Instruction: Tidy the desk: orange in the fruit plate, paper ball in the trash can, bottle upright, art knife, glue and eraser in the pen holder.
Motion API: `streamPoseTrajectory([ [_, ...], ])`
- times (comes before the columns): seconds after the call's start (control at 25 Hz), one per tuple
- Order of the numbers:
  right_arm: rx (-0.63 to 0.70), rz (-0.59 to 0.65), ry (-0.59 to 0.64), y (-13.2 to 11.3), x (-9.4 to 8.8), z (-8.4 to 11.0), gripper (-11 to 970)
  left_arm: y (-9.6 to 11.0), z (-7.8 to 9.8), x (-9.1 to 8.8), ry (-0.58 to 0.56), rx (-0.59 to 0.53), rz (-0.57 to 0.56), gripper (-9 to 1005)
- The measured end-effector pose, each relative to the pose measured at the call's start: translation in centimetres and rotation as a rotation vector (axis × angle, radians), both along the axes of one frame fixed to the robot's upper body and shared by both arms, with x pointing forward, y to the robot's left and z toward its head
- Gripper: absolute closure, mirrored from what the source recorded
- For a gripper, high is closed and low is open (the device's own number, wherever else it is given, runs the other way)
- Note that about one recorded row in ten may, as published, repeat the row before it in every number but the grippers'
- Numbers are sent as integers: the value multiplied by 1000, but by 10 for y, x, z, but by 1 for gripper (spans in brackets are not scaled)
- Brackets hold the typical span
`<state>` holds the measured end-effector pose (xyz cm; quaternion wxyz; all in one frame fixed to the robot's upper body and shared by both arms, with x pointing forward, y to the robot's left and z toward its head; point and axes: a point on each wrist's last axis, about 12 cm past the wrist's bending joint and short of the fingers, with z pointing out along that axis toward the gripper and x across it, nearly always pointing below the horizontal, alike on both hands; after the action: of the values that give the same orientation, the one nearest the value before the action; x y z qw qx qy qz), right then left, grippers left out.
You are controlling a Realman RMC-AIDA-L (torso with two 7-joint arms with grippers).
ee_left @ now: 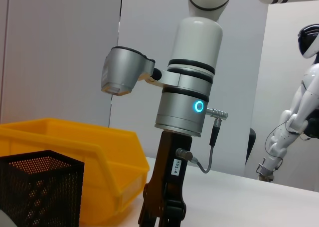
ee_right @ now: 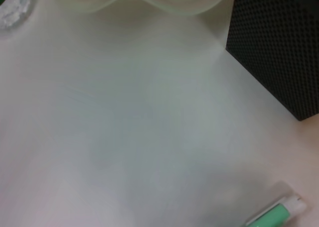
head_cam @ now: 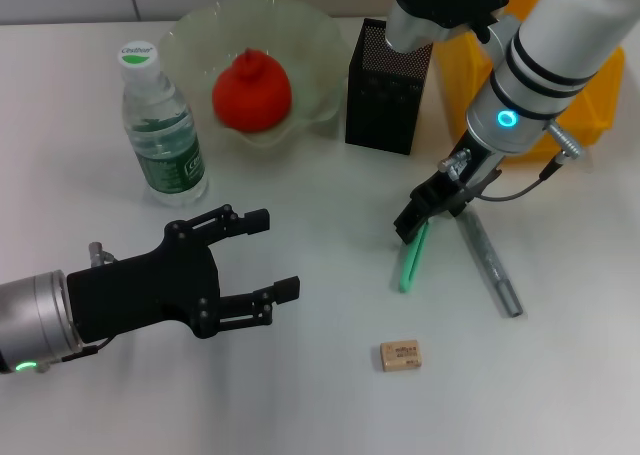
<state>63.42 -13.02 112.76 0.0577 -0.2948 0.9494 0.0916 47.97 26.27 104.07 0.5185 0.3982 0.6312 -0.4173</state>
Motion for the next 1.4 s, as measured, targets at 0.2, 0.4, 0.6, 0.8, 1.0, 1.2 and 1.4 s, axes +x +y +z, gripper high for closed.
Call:
streamPoseTrajectory([
  [0.2, 6, 2, 12, 1, -1, -2, 206, 0, 0, 0, -1, 1, -1, 148],
  [0.4, 7, 6, 10, 2, -1, -2, 207, 0, 1, 1, -2, 1, -3, 148],
  [0.6, 12, 18, 9, 4, -2, -2, 208, -1, 1, 1, -2, 0, -3, 148],
  [0.8, -6, 81, 6, 12, -7, -5, 208, -1, 1, 1, -3, -1, -4, 148],
  [1.0, -11, 93, -7, 14, -7, -4, 208, -1, 1, 0, -3, -5, -7, 148],
  [1.2, -8, 96, -9, 14, -7, -3, 207, -1, 1, 0, -3, -5, -7, 148],
  [1.4, -8, 99, -9, 14, -7, -3, 208, -2, 1, 0, -3, -7, -7, 148],
])
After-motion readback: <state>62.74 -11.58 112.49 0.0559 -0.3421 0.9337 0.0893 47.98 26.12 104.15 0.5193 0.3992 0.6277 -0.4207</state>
